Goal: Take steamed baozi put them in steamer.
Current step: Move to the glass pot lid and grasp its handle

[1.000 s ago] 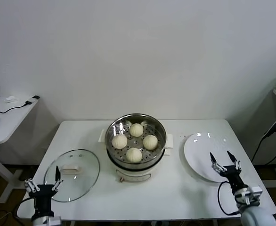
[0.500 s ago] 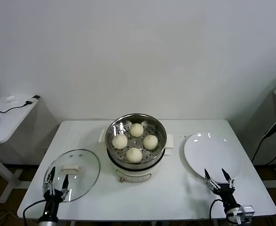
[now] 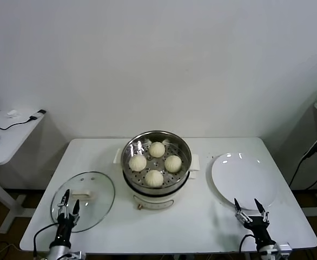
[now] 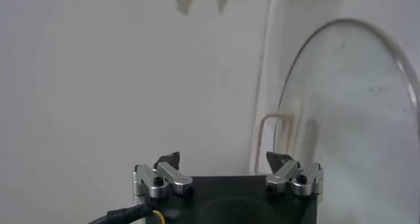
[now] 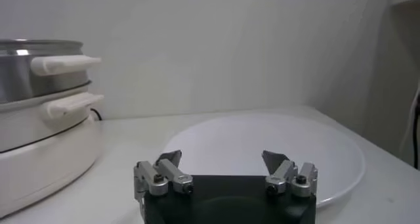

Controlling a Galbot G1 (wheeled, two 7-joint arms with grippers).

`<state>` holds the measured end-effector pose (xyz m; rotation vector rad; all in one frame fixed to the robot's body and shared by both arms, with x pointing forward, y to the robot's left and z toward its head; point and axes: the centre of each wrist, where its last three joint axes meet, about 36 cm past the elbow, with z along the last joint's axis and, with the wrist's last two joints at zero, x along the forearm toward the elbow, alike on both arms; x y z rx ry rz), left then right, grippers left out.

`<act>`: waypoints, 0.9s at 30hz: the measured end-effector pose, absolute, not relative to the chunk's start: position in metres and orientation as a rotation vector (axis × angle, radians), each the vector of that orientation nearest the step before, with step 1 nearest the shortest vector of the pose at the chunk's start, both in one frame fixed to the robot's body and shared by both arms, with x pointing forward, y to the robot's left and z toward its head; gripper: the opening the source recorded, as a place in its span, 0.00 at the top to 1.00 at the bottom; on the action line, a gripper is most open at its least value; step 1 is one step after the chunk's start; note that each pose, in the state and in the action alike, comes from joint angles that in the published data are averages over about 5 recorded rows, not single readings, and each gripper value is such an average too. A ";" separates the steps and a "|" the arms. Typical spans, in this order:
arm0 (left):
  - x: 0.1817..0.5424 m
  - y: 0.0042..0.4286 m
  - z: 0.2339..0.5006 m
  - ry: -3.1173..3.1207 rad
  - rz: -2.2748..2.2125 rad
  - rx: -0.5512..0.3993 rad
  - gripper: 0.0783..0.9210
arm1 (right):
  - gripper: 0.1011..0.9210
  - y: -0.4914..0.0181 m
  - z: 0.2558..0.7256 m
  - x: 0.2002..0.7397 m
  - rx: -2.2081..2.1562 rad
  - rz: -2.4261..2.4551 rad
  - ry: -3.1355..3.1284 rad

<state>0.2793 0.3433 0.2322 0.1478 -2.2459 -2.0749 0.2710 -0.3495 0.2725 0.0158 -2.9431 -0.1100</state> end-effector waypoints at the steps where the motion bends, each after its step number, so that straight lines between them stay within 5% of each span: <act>1: 0.282 0.345 0.232 -2.235 -2.081 0.153 0.12 | 0.12 -0.350 0.273 0.270 0.014 -0.109 -2.943; 17: 0.316 0.352 0.223 -2.158 -2.122 0.167 0.12 | 0.12 -0.350 0.275 0.265 0.006 -0.111 -2.945; 27: 0.317 0.351 0.212 -2.145 -2.134 0.157 0.41 | 0.12 -0.349 0.274 0.266 0.006 -0.114 -2.946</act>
